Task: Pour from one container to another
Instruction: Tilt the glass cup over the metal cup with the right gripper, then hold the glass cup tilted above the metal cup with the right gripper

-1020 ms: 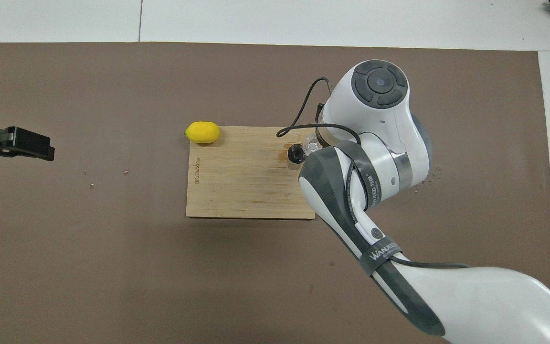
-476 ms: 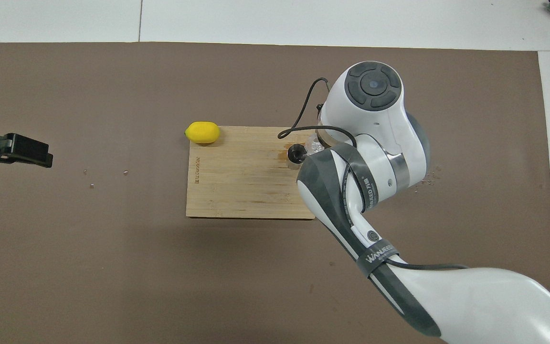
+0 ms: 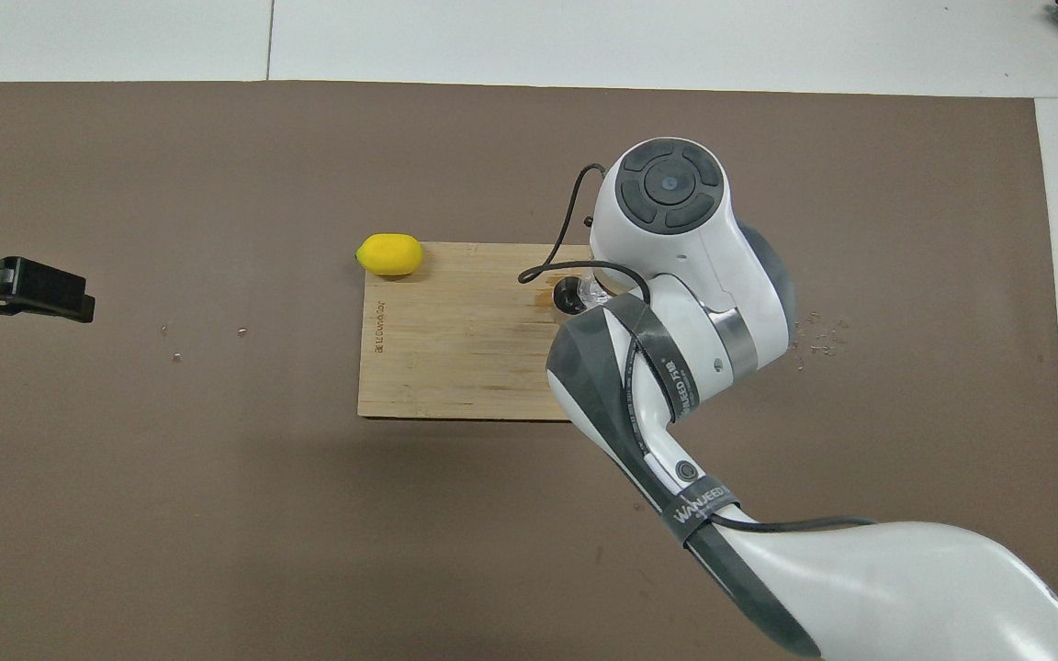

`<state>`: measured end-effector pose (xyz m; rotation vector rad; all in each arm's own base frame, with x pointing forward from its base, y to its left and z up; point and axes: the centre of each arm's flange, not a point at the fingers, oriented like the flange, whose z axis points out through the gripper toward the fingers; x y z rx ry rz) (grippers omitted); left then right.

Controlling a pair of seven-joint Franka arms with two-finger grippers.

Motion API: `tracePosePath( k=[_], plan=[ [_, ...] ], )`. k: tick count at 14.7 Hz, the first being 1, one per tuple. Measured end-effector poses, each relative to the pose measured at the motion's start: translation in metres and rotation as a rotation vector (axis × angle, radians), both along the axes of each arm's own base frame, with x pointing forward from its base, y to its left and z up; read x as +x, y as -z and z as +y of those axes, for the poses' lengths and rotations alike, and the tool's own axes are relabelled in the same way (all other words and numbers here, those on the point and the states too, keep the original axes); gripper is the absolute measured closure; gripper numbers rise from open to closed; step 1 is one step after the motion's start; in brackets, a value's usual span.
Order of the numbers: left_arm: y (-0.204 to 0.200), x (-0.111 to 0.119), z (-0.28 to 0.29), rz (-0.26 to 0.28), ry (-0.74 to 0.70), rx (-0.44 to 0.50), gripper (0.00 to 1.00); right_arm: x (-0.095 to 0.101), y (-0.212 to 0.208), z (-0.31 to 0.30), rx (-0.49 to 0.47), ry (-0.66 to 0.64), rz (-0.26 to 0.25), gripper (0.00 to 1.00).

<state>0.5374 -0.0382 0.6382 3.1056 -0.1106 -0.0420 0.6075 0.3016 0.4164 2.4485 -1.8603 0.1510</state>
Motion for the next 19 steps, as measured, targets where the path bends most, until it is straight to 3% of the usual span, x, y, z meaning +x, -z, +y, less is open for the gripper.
tracePosePath(
  k=[4,19],
  plan=[
    [0.009,-0.007,0.000,0.026,0.000,0.003,0.00,-0.002,-0.002,0.006,-0.034,-0.029,-0.021,0.49],
    [0.007,-0.010,0.005,0.019,-0.010,0.003,0.00,-0.009,-0.010,0.025,-0.112,-0.106,-0.080,0.49]
  ],
)
